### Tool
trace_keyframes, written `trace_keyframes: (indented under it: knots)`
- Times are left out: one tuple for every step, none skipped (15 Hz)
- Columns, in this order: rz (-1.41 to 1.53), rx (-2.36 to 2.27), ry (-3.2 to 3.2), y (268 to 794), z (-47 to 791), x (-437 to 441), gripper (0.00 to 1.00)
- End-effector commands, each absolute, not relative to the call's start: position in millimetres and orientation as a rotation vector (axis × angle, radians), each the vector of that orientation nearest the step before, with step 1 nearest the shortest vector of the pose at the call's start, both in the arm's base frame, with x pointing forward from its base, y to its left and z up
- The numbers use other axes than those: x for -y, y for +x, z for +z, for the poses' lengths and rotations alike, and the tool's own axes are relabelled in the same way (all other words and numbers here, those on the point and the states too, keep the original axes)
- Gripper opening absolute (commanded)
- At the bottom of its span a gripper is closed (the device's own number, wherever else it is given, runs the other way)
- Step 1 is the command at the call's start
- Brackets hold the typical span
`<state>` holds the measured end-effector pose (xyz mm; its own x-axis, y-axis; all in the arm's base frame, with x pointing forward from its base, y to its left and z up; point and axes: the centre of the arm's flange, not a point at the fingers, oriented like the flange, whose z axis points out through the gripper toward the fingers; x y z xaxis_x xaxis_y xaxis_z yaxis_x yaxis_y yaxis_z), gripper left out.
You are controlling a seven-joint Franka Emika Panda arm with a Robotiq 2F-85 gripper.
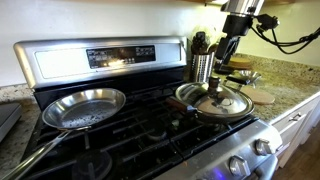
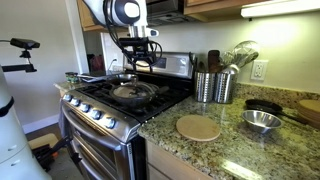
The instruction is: Uncover the pan
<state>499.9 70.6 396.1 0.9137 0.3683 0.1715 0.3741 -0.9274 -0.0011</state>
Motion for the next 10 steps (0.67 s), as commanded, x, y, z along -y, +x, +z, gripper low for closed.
trace_keyframes:
  knots:
    - [-0.266,0.592,-2.989,507.0,379.9,-89.1,1.00]
    - [-0.257,0.595,-2.973,507.2,375.8,-93.9,1.00]
    - [-0.244,0.596,-2.959,506.9,373.1,-98.8,1.00]
    - [-0.229,0.597,-2.949,506.9,370.6,-102.4,1.00]
    - [-0.210,0.602,-2.941,505.7,368.4,-106.3,1.00]
    - [-0.201,0.605,-2.936,505.2,366.6,-109.2,1.00]
    - [-0.176,0.603,-2.933,504.2,364.0,-111.8,1.00]
    - [-0.162,0.600,-2.930,503.6,362.0,-113.3,1.00]
    - [-0.133,0.595,-2.931,502.3,359.9,-114.8,1.00]
    - [-0.115,0.596,-2.932,501.6,358.5,-115.7,1.00]
